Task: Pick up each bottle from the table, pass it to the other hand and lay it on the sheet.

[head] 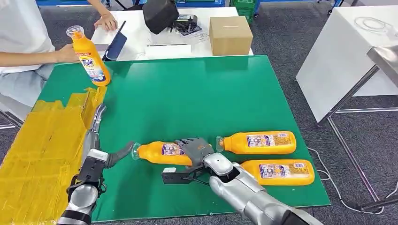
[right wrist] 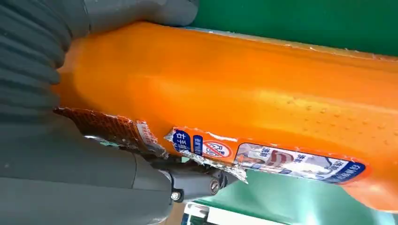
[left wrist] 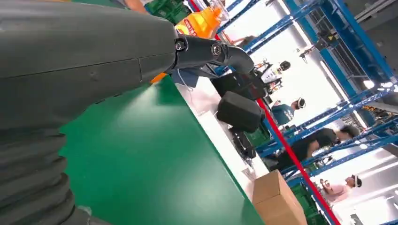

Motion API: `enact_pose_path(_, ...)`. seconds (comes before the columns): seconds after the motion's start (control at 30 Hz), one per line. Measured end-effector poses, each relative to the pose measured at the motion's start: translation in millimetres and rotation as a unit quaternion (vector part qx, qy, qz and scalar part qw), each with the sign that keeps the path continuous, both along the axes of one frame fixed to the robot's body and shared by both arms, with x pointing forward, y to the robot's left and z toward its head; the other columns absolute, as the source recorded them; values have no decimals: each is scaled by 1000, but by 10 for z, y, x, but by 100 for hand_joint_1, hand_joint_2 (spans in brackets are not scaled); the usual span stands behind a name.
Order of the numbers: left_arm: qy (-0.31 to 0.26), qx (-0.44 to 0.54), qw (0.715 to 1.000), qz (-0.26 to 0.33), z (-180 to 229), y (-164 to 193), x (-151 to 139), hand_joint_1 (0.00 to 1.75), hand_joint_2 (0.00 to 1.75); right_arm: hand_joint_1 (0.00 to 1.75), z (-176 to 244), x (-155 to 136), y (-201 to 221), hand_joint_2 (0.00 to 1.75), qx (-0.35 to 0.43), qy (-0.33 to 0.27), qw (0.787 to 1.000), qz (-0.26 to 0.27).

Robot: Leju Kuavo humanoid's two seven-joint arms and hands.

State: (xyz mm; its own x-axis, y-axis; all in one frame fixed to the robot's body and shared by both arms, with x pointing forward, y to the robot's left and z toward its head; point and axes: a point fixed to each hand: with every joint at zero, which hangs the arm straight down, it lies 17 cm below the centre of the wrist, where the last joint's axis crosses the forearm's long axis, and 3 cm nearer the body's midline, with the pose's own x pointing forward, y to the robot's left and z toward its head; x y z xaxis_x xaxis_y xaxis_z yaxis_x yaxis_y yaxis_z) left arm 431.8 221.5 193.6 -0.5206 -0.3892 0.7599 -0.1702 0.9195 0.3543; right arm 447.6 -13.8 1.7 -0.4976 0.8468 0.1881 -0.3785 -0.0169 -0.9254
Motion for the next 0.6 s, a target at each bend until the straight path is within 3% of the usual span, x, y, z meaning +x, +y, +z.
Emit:
enact_pose_path(0.13, 20, -26, 999, -20, -49, -44, 0, 0, 175, 175, 75, 43, -26, 175, 27, -17, 999, -24)
enact_pose_path(0.33, 94, -131, 983, -92, -146, -163, -26, 0, 175, 175, 417, 54, -117, 175, 139, -62, 985, -87)
enact_pose_path(0.6, 128, -197, 964, -123, -126, -224, -18, 0, 175, 175, 1191, 3, -363, 175, 303, -161, 931, -126)
